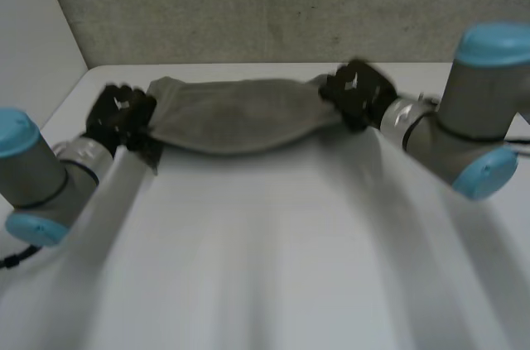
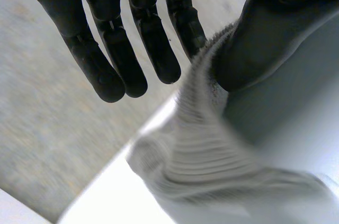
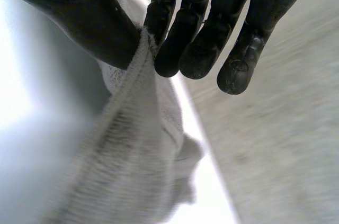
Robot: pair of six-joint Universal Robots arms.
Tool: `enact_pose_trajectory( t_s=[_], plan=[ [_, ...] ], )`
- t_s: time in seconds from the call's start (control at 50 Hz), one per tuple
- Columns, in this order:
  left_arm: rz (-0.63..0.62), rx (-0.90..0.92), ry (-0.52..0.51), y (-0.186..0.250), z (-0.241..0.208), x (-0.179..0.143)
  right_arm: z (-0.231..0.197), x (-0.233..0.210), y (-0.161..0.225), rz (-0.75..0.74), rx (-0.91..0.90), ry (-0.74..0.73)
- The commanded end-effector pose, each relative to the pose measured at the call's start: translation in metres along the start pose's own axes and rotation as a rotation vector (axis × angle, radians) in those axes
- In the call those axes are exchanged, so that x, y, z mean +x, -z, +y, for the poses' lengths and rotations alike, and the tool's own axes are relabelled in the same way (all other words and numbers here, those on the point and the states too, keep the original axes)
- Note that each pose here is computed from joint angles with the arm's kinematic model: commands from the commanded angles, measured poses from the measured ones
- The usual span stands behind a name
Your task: Fold the towel.
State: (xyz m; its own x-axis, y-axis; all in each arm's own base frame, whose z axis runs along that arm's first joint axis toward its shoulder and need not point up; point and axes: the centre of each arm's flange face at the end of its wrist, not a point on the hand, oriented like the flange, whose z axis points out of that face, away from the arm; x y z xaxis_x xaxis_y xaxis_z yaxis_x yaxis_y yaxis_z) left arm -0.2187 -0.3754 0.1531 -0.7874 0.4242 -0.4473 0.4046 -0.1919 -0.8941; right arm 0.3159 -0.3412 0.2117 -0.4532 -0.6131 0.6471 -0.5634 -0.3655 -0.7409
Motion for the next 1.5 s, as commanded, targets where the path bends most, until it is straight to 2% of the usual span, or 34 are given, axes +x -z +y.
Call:
enact_pose_trajectory(
  t_s=[0.02, 0.2, 0.32, 0.5, 0.88, 0.96, 1.04, 1.14, 1.2, 1.4, 1.5],
  plan=[
    [0.046, -0.087, -0.097, 0.013, 0.026, 0.018, 0.028, -0.043, 0.015, -0.108, -0.104, -0.049],
    [0.002, -0.089, -0.1, 0.022, 0.022, 0.0, 0.019, -0.042, 0.054, -0.081, -0.159, -0.12],
    [-0.025, -0.053, -0.115, 0.02, 0.024, 0.0, 0.034, -0.039, 0.051, 0.035, -0.192, -0.216],
    [-0.055, -0.008, -0.137, 0.013, 0.037, 0.002, 0.06, -0.027, 0.049, 0.127, -0.257, -0.234],
    [-0.035, -0.042, -0.124, 0.011, 0.047, 0.007, 0.062, -0.031, 0.049, 0.118, -0.266, -0.244],
    [-0.062, -0.038, -0.121, 0.012, 0.039, -0.004, 0.067, -0.032, 0.047, 0.121, -0.286, -0.247],
    [-0.086, -0.036, -0.088, 0.015, 0.033, -0.016, 0.071, -0.032, 0.046, 0.129, -0.301, -0.248],
    [-0.111, -0.014, 0.037, 0.015, 0.026, -0.026, 0.079, -0.035, 0.043, 0.129, -0.325, -0.252],
    [-0.114, -0.017, 0.074, 0.015, 0.027, -0.028, 0.08, -0.036, 0.043, 0.13, -0.331, -0.253],
    [-0.112, -0.023, 0.081, 0.016, 0.029, -0.027, 0.081, -0.036, 0.045, 0.112, -0.354, -0.275],
    [-0.104, -0.032, 0.08, 0.018, 0.028, -0.026, 0.073, -0.023, 0.046, 0.135, -0.34, -0.354]
  ],
)
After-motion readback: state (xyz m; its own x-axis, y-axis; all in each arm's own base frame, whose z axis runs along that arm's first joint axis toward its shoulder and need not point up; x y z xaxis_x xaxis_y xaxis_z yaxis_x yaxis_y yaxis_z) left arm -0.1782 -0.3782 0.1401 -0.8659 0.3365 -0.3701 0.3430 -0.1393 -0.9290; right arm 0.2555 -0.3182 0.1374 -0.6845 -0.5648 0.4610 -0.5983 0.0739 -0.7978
